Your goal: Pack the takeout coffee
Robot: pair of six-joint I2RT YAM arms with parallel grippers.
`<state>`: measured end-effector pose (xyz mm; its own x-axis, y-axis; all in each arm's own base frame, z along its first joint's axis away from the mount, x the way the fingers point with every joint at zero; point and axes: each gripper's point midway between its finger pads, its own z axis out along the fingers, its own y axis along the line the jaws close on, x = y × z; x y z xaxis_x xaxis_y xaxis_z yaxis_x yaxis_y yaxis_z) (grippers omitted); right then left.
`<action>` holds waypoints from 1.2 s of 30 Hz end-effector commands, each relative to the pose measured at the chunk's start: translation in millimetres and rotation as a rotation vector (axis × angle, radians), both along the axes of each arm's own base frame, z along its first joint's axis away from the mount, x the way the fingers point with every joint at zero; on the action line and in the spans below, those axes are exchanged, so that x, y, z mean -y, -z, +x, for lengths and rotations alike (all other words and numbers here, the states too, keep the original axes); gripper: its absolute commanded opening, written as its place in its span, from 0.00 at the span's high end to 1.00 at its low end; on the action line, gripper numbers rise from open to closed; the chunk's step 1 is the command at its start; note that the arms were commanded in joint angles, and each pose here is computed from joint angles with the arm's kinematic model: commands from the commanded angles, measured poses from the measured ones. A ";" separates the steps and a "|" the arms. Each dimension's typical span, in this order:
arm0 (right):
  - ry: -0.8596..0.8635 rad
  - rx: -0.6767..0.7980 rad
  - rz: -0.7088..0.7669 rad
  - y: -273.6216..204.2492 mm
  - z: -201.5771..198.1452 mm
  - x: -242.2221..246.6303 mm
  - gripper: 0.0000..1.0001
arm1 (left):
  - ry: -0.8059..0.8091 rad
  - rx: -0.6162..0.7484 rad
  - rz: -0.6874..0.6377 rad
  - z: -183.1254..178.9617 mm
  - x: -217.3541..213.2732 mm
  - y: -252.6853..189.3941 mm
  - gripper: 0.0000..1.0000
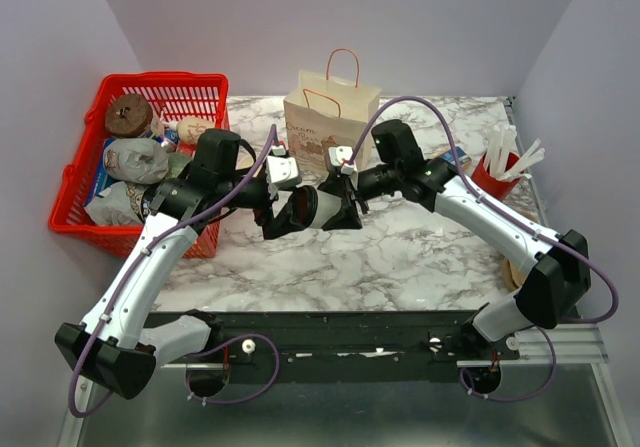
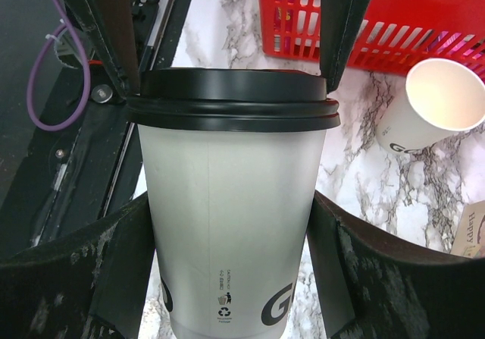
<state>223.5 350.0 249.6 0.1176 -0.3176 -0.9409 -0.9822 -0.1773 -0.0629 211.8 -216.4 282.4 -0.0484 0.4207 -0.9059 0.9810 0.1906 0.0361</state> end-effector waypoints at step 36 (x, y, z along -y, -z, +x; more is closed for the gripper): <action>0.032 0.046 -0.097 35.6 15.9 3.6 0.00 | -0.085 -0.034 0.192 4.3 -26.9 47.6 0.11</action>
